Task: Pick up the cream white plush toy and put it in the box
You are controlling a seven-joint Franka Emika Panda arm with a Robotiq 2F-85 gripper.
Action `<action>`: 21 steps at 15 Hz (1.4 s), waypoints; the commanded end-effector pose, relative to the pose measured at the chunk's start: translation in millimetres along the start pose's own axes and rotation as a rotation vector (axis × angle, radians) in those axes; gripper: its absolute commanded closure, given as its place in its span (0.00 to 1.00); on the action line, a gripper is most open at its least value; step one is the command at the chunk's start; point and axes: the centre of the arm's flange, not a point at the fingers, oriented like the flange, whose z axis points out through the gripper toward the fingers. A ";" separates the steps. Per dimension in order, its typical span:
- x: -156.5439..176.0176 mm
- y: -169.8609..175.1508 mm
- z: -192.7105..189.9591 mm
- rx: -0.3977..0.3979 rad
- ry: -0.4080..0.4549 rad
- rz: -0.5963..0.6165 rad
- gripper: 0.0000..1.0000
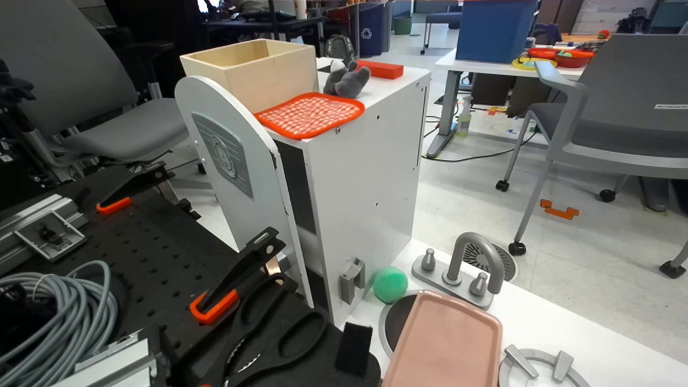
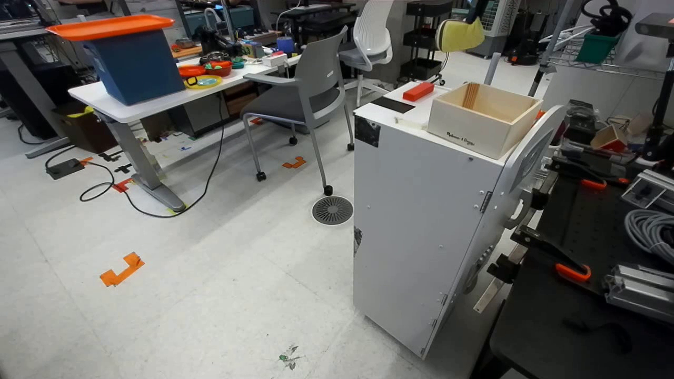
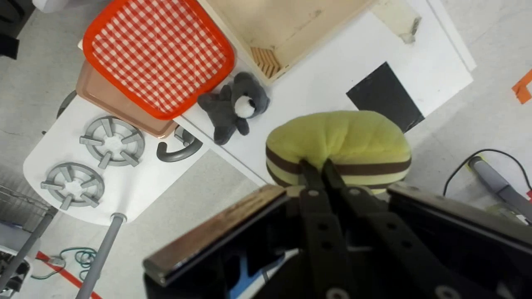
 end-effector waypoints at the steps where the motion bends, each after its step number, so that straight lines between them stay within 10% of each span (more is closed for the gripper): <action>1: -29.0 9.0 -30.6 0.043 0.019 -0.033 0.99; 13: -96.1 26.2 -56.5 0.074 -0.001 -0.199 0.99; 14: -96.7 31.1 -53.0 0.065 -0.033 -0.269 0.82; 21: -95.5 47.8 -35.3 0.041 -0.098 -0.462 1.00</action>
